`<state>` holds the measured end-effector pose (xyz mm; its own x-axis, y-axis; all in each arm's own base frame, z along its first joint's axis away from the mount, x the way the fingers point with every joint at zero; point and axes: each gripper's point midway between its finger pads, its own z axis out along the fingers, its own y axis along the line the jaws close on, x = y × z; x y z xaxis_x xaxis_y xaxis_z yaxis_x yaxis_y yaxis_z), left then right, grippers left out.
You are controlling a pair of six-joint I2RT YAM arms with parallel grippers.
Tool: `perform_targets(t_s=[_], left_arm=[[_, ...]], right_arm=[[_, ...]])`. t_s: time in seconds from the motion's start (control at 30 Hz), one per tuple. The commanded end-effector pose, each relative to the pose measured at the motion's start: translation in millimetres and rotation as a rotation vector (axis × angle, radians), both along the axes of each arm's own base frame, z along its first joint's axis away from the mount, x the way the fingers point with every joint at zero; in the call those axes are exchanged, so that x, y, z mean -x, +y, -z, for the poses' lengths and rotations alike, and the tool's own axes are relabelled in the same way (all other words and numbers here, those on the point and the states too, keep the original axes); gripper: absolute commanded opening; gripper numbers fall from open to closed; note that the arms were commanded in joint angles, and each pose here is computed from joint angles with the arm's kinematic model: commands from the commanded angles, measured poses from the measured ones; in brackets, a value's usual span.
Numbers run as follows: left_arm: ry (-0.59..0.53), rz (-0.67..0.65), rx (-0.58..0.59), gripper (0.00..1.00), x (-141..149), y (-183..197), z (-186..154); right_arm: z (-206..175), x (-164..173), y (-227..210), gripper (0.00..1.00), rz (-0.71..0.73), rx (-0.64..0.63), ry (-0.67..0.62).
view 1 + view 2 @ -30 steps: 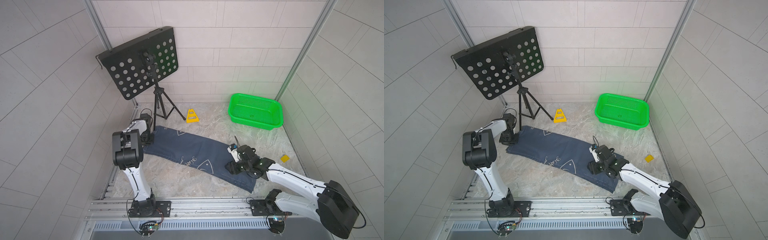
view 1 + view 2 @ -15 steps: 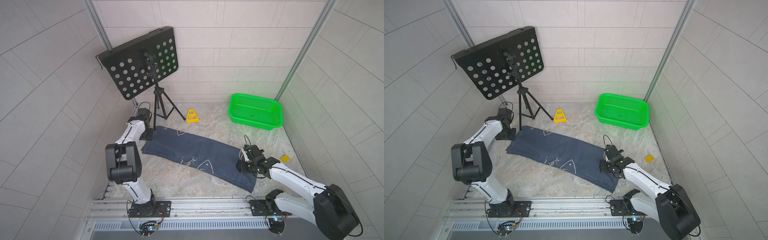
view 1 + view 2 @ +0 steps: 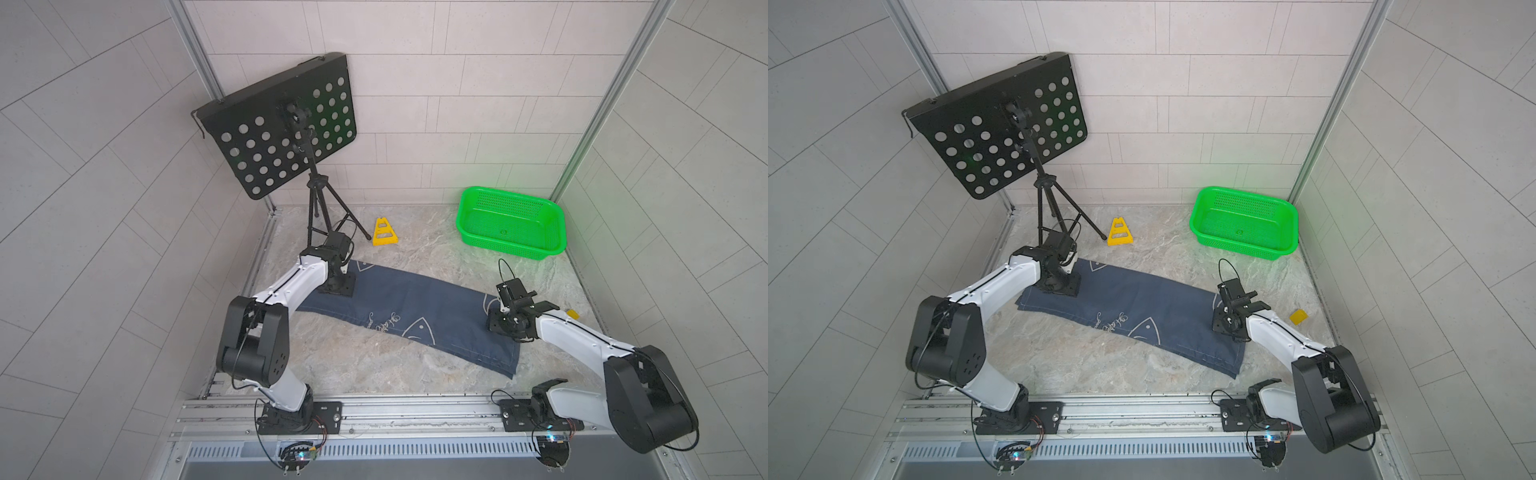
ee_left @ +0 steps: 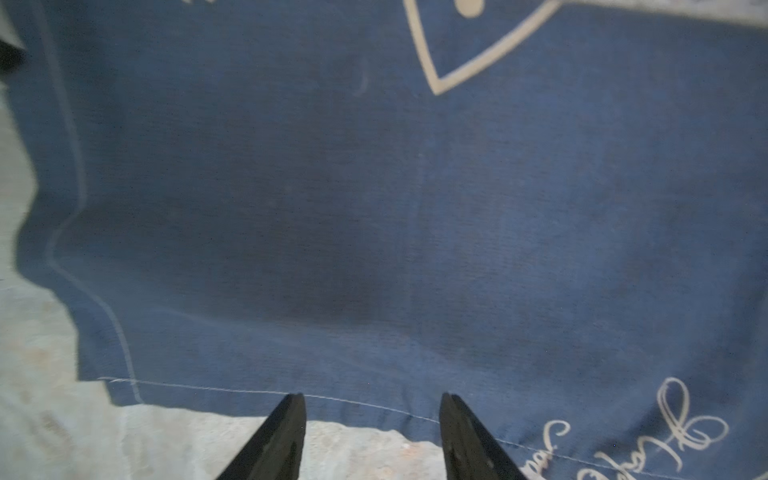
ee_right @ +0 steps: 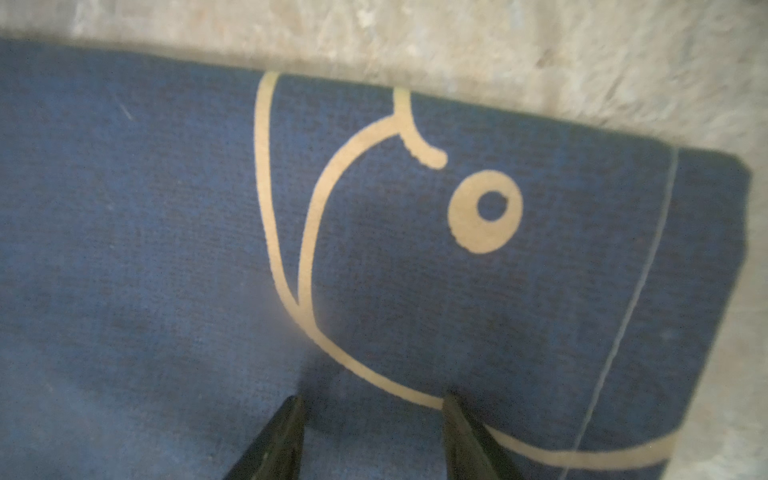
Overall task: Roll up the pillowcase
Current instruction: Adjust the pillowcase at the center of the board.
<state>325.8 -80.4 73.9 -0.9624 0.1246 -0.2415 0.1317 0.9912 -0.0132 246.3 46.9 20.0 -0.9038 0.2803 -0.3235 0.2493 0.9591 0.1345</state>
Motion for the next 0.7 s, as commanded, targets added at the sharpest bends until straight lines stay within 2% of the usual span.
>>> perform_targets(t_s=[0.0,0.2,0.37,0.47,0.67], left_arm=[[0.001,-0.022,0.077,0.59,-5.5,-17.4,8.6],[0.023,0.006,0.072,0.59,-7.1,-23.9,27.0],[0.014,0.044,0.015,0.58,-14.6,-17.2,43.7],[0.018,0.058,-0.002,0.58,-20.7,-15.6,51.1],[0.005,0.068,-0.041,0.58,-28.1,-10.3,46.1]], right_arm=[[13.4,12.5,-15.0,0.57,0.024,0.034,0.094],[15.8,-0.3,-21.3,0.58,0.055,0.008,0.125],[-11.7,-22.9,-23.3,0.61,0.023,0.026,0.060],[-32.5,-18.8,-29.4,0.63,0.007,0.056,0.035],[-51.1,9.5,-57.8,0.67,0.111,0.102,-0.015]])
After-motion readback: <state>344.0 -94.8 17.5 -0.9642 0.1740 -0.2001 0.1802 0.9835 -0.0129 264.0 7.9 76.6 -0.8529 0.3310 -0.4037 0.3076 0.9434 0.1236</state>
